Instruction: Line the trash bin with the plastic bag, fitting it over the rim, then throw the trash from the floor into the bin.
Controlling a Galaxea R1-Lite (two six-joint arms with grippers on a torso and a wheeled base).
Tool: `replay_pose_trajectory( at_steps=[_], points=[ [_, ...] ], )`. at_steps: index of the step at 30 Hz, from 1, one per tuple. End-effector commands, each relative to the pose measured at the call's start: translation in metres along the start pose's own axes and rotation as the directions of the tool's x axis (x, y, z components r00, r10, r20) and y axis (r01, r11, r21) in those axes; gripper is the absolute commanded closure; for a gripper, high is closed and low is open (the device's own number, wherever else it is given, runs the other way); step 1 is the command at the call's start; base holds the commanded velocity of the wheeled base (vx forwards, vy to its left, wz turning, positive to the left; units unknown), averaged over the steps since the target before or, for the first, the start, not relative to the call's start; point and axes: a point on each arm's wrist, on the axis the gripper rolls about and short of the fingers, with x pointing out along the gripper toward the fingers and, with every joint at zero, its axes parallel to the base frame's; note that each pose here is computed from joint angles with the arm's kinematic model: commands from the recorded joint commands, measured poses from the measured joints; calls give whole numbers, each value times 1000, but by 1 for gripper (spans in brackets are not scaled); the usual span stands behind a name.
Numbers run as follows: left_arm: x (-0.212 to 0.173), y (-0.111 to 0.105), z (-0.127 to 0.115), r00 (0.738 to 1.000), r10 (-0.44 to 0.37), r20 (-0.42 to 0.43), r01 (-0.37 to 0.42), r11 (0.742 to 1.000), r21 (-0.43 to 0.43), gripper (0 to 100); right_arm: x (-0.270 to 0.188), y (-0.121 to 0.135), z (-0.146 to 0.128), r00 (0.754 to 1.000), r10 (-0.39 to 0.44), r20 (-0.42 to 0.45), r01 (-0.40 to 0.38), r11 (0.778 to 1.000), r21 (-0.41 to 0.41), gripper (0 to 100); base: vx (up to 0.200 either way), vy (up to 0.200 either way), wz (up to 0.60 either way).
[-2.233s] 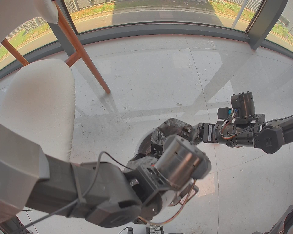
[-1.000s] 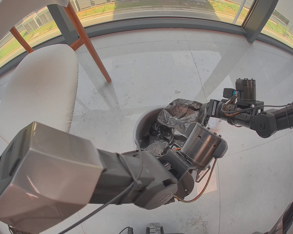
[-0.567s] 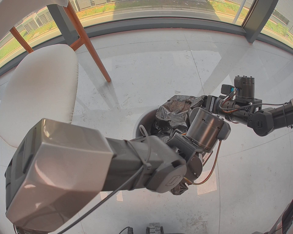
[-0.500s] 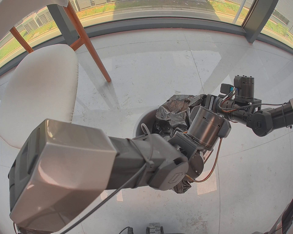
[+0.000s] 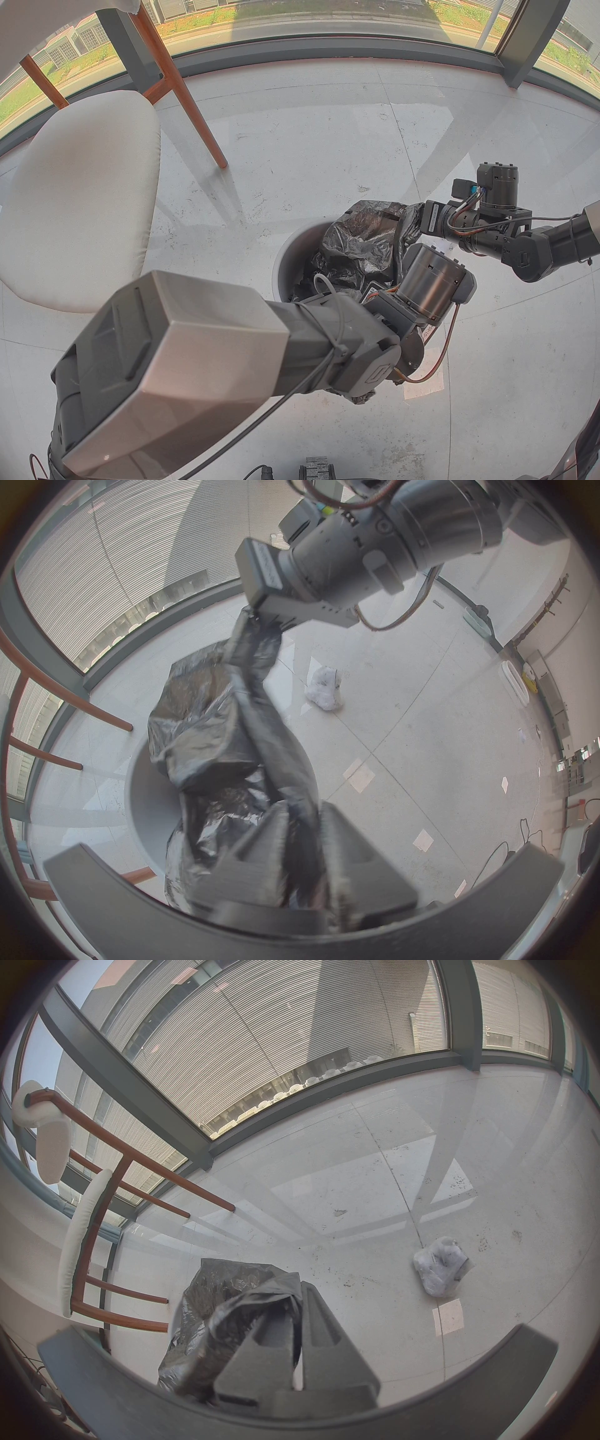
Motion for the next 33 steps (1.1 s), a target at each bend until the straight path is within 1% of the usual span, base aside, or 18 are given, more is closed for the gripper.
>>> replay_pose_trajectory(
  at_steps=[1, 7, 14, 18, 21, 24, 27, 29, 33],
  points=[
    [8, -2, -6, 1000, 5, -15, -4, 1000, 4, 0, 1, -5, -1, 1000, -11, -5, 11, 1000, 3, 100, 0, 0, 0],
    [6, -4, -5, 1000, 1, -14, -1, 1000, 6, 0, 0, -5, -2, 1000, -13, -7, 13, 1000, 6, 100, 0, 0, 0],
    [7, -6, -10, 1000, 0, -27, 1, 1000, 15, 0, 1, -5, -3, 1000, -12, -9, 12, 1000, 5, 100, 0, 0, 0],
    [8, -4, -5, 1000, 13, -6, -13, 1000, 1, 0, 1, -5, -3, 1000, -12, -9, 12, 1000, 5, 100, 0, 0, 0],
    [18, -8, -9, 1000, 20, -9, -20, 1000, -2, 0, 1, -5, -2, 1000, -12, -6, 12, 1000, 5, 100, 0, 0, 0],
    [20, -8, -10, 999, 32, -7, -32, 999, -4, 0, 1, -4, -2, 1000, -10, -5, 10, 1000, 5, 100, 0, 0, 0],
    [14, -16, -6, 1000, 23, 1, -23, 1000, 5, 0, 1, -3, -2, 1000, -8, -6, 8, 1000, 4, 100, 0, 0, 0],
    [7, -26, -7, 1000, 3, 2, -3, 1000, 21, 0, 1, -3, -2, 1000, -8, -6, 8, 1000, 4, 100, 0, 0, 0],
    [5, -31, -11, 1000, -5, -14, 6, 1000, 28, 0, 1, -4, -1, 1000, -9, -4, 9, 1000, 4, 100, 0, 0, 0]
  ],
)
